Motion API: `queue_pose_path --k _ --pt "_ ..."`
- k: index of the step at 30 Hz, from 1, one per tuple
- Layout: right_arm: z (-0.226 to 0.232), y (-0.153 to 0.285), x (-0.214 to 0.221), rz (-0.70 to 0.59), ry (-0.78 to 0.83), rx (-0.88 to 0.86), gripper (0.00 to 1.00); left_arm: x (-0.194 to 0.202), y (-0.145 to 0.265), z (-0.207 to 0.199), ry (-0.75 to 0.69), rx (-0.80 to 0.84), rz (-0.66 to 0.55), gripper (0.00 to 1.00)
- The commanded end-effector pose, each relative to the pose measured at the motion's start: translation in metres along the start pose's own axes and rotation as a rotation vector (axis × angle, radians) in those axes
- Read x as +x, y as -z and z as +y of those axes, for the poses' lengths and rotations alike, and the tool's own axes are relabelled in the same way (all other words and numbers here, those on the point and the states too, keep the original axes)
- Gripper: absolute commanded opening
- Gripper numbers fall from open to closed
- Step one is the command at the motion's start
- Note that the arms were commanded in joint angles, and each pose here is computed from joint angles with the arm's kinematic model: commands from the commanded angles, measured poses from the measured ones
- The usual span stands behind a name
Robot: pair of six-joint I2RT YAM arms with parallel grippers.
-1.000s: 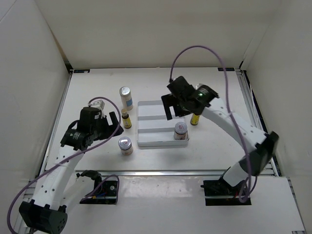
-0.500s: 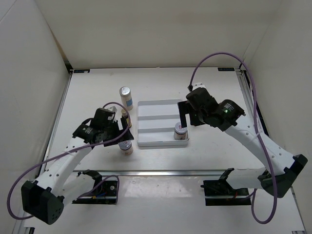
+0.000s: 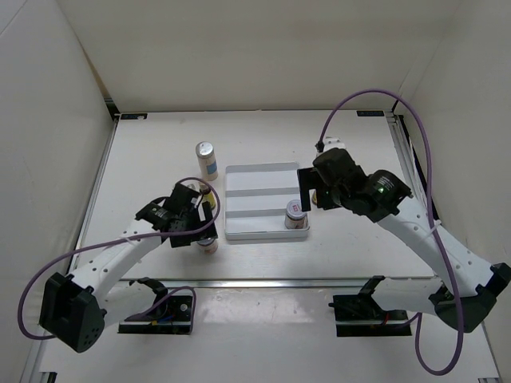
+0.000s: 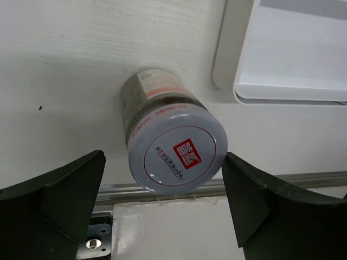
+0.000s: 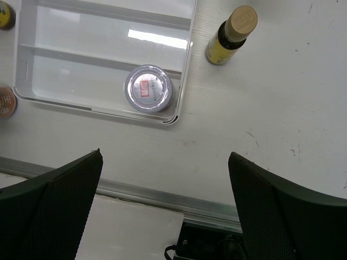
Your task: Organize the condiment bottles
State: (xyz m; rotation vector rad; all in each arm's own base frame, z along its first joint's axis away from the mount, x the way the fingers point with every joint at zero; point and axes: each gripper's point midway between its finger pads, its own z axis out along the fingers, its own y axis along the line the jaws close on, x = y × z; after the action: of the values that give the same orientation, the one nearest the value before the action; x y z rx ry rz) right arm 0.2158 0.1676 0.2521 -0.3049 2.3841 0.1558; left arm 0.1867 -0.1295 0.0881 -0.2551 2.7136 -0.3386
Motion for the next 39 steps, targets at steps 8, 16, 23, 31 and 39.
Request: queue_pose_path --k 8,16,23,31,39 --pt "-0.004 -0.004 0.009 -0.006 -0.021 0.013 1.0 -0.017 -0.013 0.001 -0.011 -0.045 -0.056 0.88" --pt "-0.009 0.002 0.011 -0.021 -0.025 0.018 1.0 -0.045 0.006 -0.018 -0.056 -0.012 -0.124 0.58" --pt "-0.011 0.004 0.009 -0.043 -0.034 0.017 1.0 -0.077 0.052 -0.078 -0.127 0.11 -0.226 0.43" --pt "0.003 -0.004 0.017 0.001 -0.067 -0.033 1.0 -0.083 0.02 -0.123 -0.238 0.121 -0.199 0.41" --pt "-0.001 0.001 0.017 -0.013 -0.061 -0.03 1.0 -0.069 -0.028 -0.138 -0.315 0.155 -0.125 0.41"
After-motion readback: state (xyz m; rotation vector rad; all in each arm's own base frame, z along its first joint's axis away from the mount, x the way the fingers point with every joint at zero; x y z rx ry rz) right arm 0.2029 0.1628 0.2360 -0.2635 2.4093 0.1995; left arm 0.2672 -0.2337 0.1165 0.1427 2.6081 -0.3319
